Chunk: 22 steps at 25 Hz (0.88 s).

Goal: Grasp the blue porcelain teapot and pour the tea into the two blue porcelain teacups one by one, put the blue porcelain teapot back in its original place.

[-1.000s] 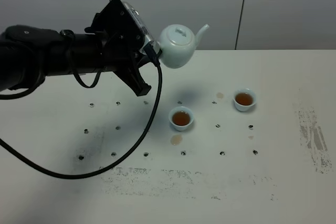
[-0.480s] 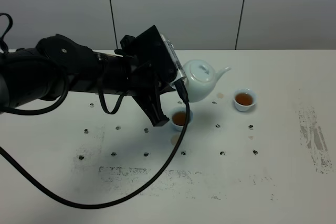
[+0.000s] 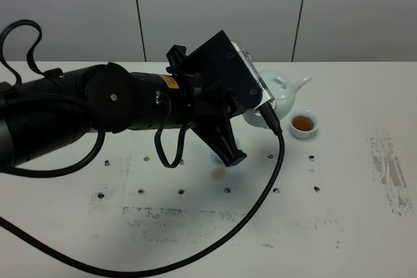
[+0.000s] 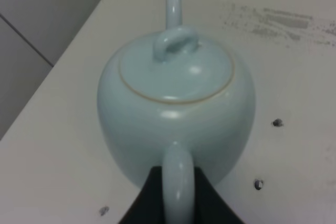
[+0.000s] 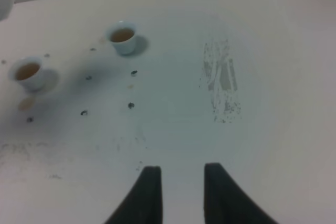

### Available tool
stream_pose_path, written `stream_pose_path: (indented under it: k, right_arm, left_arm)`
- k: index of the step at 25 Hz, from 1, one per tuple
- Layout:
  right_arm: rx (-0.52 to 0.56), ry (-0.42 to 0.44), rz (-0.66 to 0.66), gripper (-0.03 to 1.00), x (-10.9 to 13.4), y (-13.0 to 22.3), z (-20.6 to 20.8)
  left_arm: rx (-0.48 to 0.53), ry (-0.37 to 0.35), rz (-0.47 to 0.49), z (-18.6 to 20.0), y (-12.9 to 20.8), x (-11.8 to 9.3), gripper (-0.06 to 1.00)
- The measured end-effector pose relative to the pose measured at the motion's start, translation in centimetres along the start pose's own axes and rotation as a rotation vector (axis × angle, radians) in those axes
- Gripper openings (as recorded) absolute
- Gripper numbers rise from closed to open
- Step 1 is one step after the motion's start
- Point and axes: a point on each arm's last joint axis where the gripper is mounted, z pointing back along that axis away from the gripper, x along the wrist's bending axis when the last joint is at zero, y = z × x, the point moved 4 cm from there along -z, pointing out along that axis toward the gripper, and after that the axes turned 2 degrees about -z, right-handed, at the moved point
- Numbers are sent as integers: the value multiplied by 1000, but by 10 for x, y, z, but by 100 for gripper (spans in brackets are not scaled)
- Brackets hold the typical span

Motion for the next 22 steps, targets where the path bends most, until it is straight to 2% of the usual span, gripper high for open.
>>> stream_pose_path:
  k: [7,11,14,17,22]
  right_arm:
    - [0,0,0,22,0,0,0]
    - [0,0,0,22,0,0,0]
    - [0,0,0,22,0,0,0]
    - [0,0,0,22,0,0,0]
    - [0,0,0,22,0,0,0]
  left_arm:
    - [-50,-146,58,-4,17,-8,10]
    - [-139,-197,105,-1,29,-16,10]
    - [-198,-194,91,0,36,-24,10]
    - [-224,-154,90,-3,47,-40,10]
    - [-215,-116,137,-2,78,-61,10]
